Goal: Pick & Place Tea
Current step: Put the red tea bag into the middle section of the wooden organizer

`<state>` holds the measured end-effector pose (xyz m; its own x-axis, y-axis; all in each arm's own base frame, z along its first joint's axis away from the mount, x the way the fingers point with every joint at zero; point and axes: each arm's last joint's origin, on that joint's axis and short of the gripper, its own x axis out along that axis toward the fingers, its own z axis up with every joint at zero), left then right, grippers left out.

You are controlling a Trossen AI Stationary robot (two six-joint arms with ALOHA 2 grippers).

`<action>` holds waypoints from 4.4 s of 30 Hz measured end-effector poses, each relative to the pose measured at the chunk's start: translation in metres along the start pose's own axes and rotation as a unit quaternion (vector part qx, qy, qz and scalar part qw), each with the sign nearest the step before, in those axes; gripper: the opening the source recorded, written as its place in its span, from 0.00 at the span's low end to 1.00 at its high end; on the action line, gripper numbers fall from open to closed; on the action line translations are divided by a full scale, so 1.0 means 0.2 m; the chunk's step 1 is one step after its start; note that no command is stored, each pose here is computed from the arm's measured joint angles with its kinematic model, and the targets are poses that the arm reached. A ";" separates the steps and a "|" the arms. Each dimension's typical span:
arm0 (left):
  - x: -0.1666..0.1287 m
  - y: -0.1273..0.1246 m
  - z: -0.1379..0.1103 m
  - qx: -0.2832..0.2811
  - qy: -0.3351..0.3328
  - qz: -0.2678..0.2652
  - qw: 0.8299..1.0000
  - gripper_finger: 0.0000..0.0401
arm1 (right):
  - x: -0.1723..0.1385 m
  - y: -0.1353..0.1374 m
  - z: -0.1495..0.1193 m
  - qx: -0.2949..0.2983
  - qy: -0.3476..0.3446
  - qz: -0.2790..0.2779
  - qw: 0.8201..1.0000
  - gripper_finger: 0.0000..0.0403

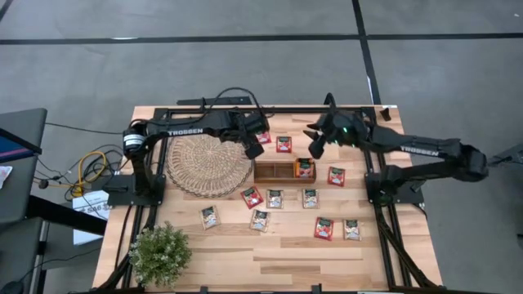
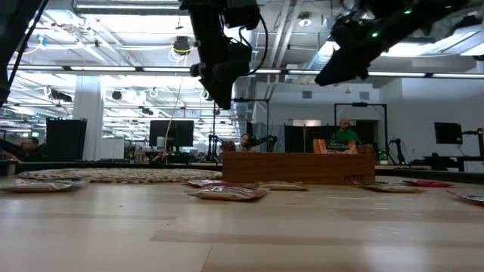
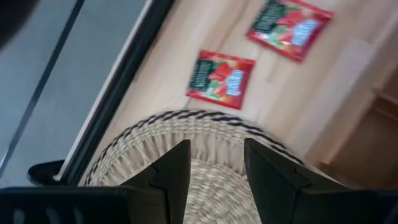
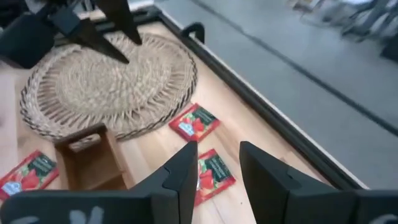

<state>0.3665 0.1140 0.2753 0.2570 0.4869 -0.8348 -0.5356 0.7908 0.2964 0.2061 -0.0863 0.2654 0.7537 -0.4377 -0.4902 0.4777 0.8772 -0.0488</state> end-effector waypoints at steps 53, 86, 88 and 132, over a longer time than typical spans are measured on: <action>0.18 0.48 0.06 -0.097 -0.016 -0.079 0.992 0.36 | 0.06 -0.16 -0.41 0.019 0.500 0.159 0.851 0.28; 0.18 0.48 0.06 -0.097 -0.016 -0.089 0.991 0.36 | 0.07 -0.09 -0.41 -0.024 0.484 0.083 0.871 0.28; 0.18 0.48 0.06 -0.097 -0.016 -0.089 0.991 0.36 | 0.07 -0.09 -0.41 -0.017 0.485 0.080 0.871 0.28; -0.18 0.19 -0.38 -0.134 -0.252 -0.186 0.940 0.36 | 0.06 -0.08 -0.44 0.054 0.497 0.041 0.865 0.28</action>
<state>0.2768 0.0986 0.2809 0.7790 0.3621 -0.5118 -0.4990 0.8524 -0.1564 0.1687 -0.0891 0.1839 0.0528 0.0587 -0.9969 0.5204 0.8504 0.0776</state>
